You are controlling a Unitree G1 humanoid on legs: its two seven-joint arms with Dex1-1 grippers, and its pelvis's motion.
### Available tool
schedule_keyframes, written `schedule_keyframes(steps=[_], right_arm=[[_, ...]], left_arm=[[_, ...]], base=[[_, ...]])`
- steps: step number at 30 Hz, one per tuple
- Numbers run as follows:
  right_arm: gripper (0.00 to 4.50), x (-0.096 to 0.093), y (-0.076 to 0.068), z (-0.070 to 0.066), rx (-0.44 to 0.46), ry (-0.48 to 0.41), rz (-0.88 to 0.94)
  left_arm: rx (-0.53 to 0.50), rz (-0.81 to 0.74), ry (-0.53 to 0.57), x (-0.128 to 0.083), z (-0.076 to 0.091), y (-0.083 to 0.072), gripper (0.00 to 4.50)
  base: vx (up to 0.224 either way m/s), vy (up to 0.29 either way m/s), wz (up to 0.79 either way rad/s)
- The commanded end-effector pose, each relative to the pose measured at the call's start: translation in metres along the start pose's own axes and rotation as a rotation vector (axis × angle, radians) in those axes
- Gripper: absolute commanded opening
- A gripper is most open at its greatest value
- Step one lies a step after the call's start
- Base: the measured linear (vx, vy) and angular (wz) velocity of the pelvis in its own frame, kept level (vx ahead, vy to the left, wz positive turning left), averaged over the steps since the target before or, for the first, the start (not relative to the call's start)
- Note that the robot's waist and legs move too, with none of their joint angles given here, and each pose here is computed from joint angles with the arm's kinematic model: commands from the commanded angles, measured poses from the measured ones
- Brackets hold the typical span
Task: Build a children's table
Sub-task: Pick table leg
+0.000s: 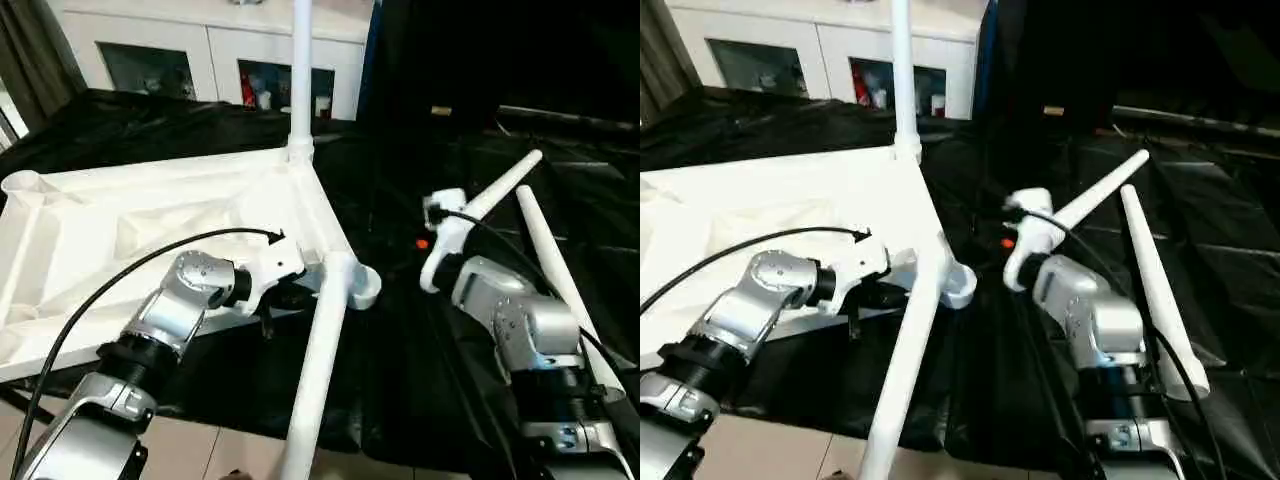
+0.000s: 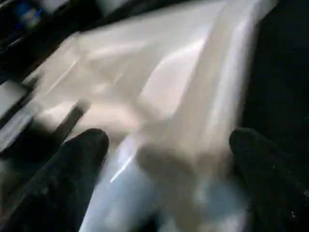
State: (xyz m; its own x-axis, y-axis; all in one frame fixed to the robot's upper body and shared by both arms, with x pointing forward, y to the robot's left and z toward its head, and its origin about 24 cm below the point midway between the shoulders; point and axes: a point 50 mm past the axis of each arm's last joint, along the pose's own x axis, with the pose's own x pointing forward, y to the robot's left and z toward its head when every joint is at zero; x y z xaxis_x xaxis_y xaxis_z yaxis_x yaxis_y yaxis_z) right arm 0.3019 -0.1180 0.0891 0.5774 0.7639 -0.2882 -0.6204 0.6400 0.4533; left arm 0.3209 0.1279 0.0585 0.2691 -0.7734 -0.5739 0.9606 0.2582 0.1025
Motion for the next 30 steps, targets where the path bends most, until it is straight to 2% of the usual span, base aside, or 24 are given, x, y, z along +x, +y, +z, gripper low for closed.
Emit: schedule_keyframes(steps=[1, 6, 11, 19, 22, 30], right_arm=[[4.47, -0.001, 0.011, -0.007, 0.036, 0.069, 0.065], [4.47, -0.003, 0.018, -0.018, 0.042, 0.169, 0.059], [4.47, 0.002, 0.027, -0.021, 0.049, 0.215, 0.073], [4.47, 0.013, 0.028, -0.029, 0.057, 0.318, 0.003], [4.47, 0.020, 0.027, -0.032, 0.075, 0.326, 0.004], [4.47, 0.045, 0.025, -0.036, 0.190, 0.306, -0.007]], left_arm=[[0.029, -0.002, 0.001, 0.002, 0.004, 0.001, 0.00], [0.032, 0.001, 0.006, 0.003, 0.004, 0.001, 0.00], [0.036, 0.002, 0.015, 0.003, 0.003, 0.002, 0.00], [0.040, 0.011, 0.022, 0.002, 0.002, 0.003, 0.00], [0.043, 0.014, 0.024, 0.002, 0.002, 0.003, 0.00], [0.040, 0.020, 0.028, 0.000, 0.000, 0.004, 0.00]], base=[[0.000, 0.000, 0.00], [0.000, 0.000, 0.00], [0.000, 0.000, 0.00], [0.000, 0.000, 0.00], [0.000, 0.000, 0.00], [0.000, 0.000, 0.00]])
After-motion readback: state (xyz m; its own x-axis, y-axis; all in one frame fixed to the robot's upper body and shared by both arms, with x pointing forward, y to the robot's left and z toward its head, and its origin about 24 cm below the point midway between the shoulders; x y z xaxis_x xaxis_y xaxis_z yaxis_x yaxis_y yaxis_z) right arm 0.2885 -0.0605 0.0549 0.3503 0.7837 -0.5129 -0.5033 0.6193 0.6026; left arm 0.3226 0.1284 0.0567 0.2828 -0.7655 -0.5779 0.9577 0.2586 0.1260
